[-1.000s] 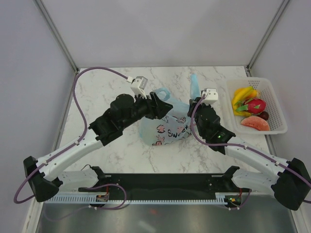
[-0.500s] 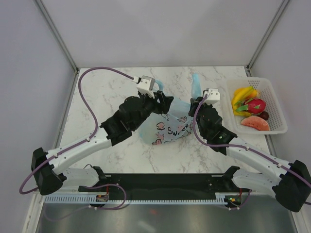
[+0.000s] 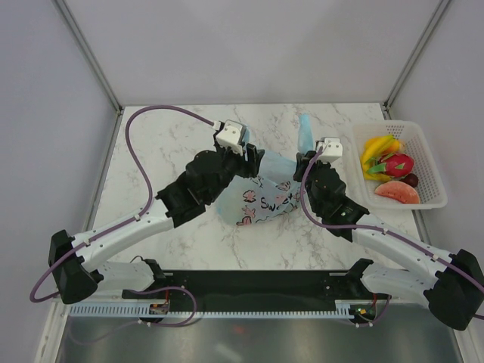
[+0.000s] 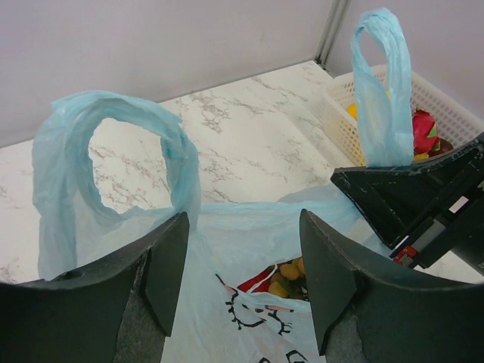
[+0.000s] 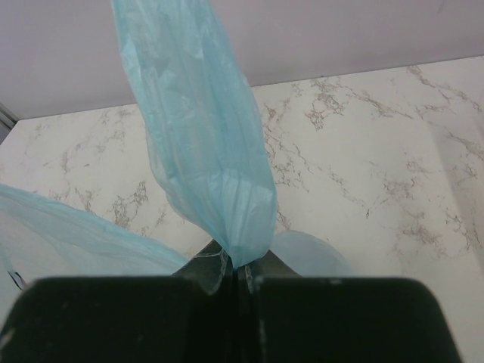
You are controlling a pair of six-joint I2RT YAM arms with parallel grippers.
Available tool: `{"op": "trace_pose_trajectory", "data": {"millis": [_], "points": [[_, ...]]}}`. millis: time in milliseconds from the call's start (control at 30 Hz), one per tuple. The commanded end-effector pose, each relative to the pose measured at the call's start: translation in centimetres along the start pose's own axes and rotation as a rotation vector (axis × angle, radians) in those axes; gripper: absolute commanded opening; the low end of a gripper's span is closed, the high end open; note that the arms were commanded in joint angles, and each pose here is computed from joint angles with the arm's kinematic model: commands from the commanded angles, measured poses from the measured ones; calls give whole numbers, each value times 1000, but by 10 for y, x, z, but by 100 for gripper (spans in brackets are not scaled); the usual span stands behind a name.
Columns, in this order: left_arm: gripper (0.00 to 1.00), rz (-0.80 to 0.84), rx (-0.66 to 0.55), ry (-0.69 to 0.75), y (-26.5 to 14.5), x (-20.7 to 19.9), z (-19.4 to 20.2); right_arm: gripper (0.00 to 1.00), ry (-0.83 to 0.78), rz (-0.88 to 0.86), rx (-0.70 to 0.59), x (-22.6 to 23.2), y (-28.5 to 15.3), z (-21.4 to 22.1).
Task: Place the fake fruits into the plastic bag and tie a complex knot
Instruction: Adjust the plastic bag at the center of the board.
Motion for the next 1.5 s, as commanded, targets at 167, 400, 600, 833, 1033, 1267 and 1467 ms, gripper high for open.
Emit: {"op": "trace_pose_trajectory", "data": {"millis": [167, 400, 600, 833, 1033, 1267, 1467], "points": [[67, -86, -60, 56, -12, 15, -26, 0, 32, 2, -52, 3, 1, -21], [51, -59, -50, 89, 1, 10, -26, 0, 33, 4, -52, 3, 1, -22], [10, 48, -26, 73, 14, -10, -26, 0, 29, 13, -54, 1, 0, -23], [2, 170, 6, -41, -10, -16, -59, 0, -11, 86, -105, -12, -4, -46], [2, 349, 113, -141, -40, -17, -98, 0, -38, 225, -128, -33, -9, -58], [2, 392, 143, -212, -57, -1, -126, 0, -26, 282, -135, -47, -17, -54], [2, 437, 195, -184, -59, 0, -110, 0, -24, 251, -146, -49, -23, -52]]}}
Point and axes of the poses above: each gripper's point midway between its finger pads, its own y axis out along the fingers, its own x axis along the line the jaws close on, z = x × y, the point moved 3 cm from there along -y, back along the fingers, and after that the axes turned 3 degrees about -y, right-handed, at the moved point
